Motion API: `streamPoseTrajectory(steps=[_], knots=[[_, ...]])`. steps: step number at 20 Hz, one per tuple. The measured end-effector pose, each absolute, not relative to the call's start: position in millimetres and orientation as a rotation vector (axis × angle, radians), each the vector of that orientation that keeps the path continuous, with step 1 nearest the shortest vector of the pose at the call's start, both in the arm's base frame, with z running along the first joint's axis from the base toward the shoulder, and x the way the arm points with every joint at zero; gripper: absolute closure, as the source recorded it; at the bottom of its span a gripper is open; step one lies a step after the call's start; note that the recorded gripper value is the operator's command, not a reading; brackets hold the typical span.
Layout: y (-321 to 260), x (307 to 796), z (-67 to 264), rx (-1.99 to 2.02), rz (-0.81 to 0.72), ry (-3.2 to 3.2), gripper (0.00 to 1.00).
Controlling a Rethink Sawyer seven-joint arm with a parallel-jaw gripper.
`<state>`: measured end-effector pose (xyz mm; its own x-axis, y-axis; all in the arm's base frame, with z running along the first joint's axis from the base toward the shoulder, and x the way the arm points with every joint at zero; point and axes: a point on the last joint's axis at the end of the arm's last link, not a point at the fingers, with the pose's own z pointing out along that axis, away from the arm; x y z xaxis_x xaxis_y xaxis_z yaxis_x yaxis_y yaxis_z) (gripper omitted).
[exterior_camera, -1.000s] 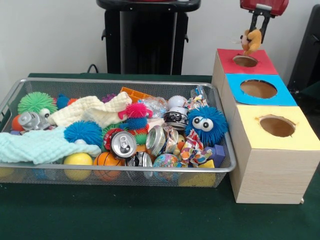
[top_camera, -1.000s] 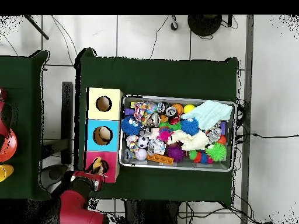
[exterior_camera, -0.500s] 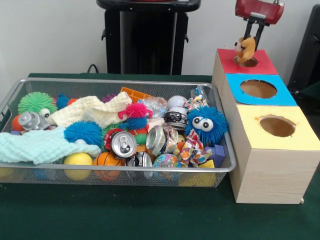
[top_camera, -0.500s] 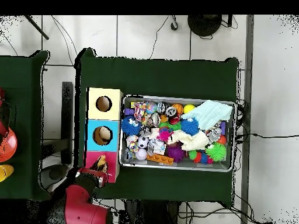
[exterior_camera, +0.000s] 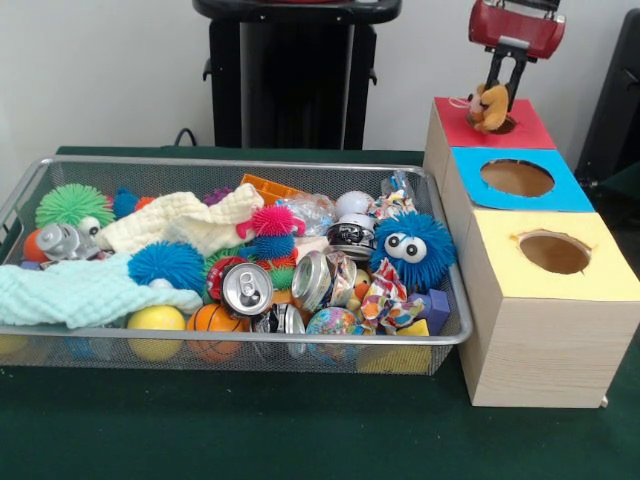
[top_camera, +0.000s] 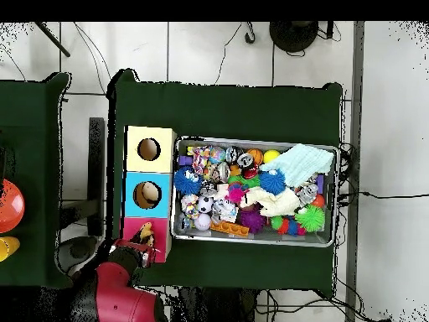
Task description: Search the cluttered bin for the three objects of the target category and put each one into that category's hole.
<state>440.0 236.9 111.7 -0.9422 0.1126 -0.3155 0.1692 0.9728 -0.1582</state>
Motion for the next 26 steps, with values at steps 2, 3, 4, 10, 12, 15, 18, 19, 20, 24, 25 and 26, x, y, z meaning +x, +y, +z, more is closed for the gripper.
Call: streamPoseTrajectory(steps=[2,3,4,10,12,15,18,19,20,24,25,26], knots=[[239,440,110,0.204,-0.257,2.817,1.00],[240,440,109,0.202,-0.253,2.819,1.00],[242,439,108,0.200,-0.249,2.822,1.00],[253,435,101,0.178,-0.230,2.841,1.00],[254,434,99,0.174,-0.229,2.845,1.00],[254,434,99,0.172,-0.229,2.846,1.00],[255,434,99,0.171,-0.229,2.845,0.00],[255,434,99,0.171,-0.228,2.844,0.00],[255,434,99,0.170,-0.228,2.844,0.00],[256,435,99,0.167,-0.226,2.838,0.00],[256,435,99,0.167,-0.226,2.838,0.00],[257,434,99,0.164,-0.227,2.837,0.00]])
